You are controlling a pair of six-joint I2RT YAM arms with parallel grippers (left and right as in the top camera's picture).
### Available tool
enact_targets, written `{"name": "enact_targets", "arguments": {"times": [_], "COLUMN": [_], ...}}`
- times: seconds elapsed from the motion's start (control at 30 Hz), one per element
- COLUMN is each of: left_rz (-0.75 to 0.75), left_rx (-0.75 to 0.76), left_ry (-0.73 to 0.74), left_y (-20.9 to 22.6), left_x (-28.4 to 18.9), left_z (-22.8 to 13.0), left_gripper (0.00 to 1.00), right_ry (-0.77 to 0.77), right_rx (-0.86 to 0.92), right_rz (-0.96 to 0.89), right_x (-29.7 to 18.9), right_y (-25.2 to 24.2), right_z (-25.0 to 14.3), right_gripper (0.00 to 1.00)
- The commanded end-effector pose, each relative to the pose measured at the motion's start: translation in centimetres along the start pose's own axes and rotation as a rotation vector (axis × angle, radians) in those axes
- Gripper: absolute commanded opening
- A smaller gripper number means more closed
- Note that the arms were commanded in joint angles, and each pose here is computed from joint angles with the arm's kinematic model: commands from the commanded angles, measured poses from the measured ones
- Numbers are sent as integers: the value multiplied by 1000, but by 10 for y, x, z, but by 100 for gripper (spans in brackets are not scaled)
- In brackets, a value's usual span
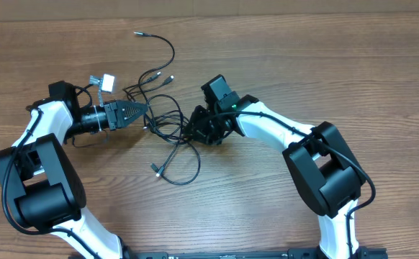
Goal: Untangle cables
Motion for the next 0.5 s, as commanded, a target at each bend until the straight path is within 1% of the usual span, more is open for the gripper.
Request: {"name": "enact_targets", "arguments": {"times": [0.0, 0.03, 0.13, 0.23, 0.27, 0.4, 0.47], "left_rz": [-20, -20, -20, -14, -11, 2, 7], "left_rx": [5, 5, 4, 3, -6, -27, -37], "left_ry": [-27, -27, -26, -21, -19, -30, -37], "left_y": [-2, -2, -2, -1, 0, 2, 3], "left_x": [-2, -2, -2, -2, -2, -9, -12], "left_z": [0, 0, 0, 0, -1, -1, -1], "left_gripper": [4, 4, 4, 4, 4, 4, 4], "right_ry": [-21, -38, -106, -109, -103, -115, -109], "right_rx": [-10, -18, -7, -127, -128, -20, 0], "right_rz": [12, 6, -64, -142, -179, -273, -293], "right_x": [-1, -1, -2, -13, -23, -79, -94], "right_y": [7, 6, -8, -27, -38, -81, -94], "right_z": [1, 4, 12, 25, 31, 65, 73], "right_gripper": [21, 18, 4, 4, 4, 4, 4]}}
Point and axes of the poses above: each gripper's point midway between its finger pads, its own x axis out along the fingers, its own y axis along the line the jaws close on, z = x × y, the point moved 3 cm from there along -x, back along the fingers, and after that the axes turned 10 degrees about x, right-handed, at the moved point
